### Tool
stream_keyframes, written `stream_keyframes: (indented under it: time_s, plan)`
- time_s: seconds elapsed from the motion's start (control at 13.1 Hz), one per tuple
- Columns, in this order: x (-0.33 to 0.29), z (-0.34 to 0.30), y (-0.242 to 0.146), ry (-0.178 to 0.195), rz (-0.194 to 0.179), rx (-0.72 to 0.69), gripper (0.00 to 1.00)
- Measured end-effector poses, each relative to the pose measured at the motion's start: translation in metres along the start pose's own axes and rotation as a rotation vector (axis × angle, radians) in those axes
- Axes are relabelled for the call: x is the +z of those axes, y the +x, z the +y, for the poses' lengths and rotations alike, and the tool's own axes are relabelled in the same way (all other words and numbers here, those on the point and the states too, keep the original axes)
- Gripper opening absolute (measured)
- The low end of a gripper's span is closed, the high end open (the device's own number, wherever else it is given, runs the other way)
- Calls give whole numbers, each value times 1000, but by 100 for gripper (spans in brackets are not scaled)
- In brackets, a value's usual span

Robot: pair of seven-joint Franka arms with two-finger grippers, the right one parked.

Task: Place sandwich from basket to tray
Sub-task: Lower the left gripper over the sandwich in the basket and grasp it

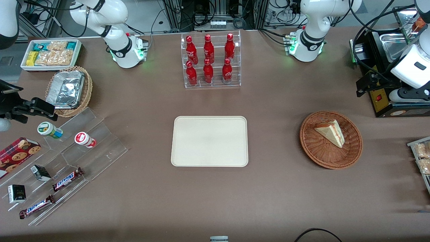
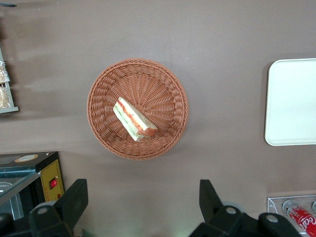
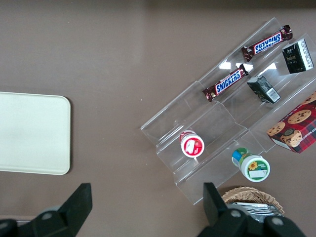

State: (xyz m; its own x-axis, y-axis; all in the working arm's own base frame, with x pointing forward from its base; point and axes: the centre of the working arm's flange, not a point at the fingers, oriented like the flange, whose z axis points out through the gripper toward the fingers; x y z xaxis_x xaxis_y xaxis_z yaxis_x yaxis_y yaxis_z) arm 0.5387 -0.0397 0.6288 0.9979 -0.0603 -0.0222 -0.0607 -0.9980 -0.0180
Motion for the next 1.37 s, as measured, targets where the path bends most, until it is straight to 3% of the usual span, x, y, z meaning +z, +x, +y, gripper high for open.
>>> stream_keyframes:
  time_s: [0.38, 0.61, 0.84, 0.99, 1.22, 1.37]
  plan:
    - [2, -3, 1, 0, -6, -5, 100]
    - [15, -15, 7, 2, -36, -44, 100]
    - [47, -56, 21, 38, -90, -248, 100]
    - [77, -70, 30, 54, -105, -343, 100]
    - [133, -73, 38, 55, -60, -490, 100]
    - [171, -74, 35, 55, -52, -600, 100]
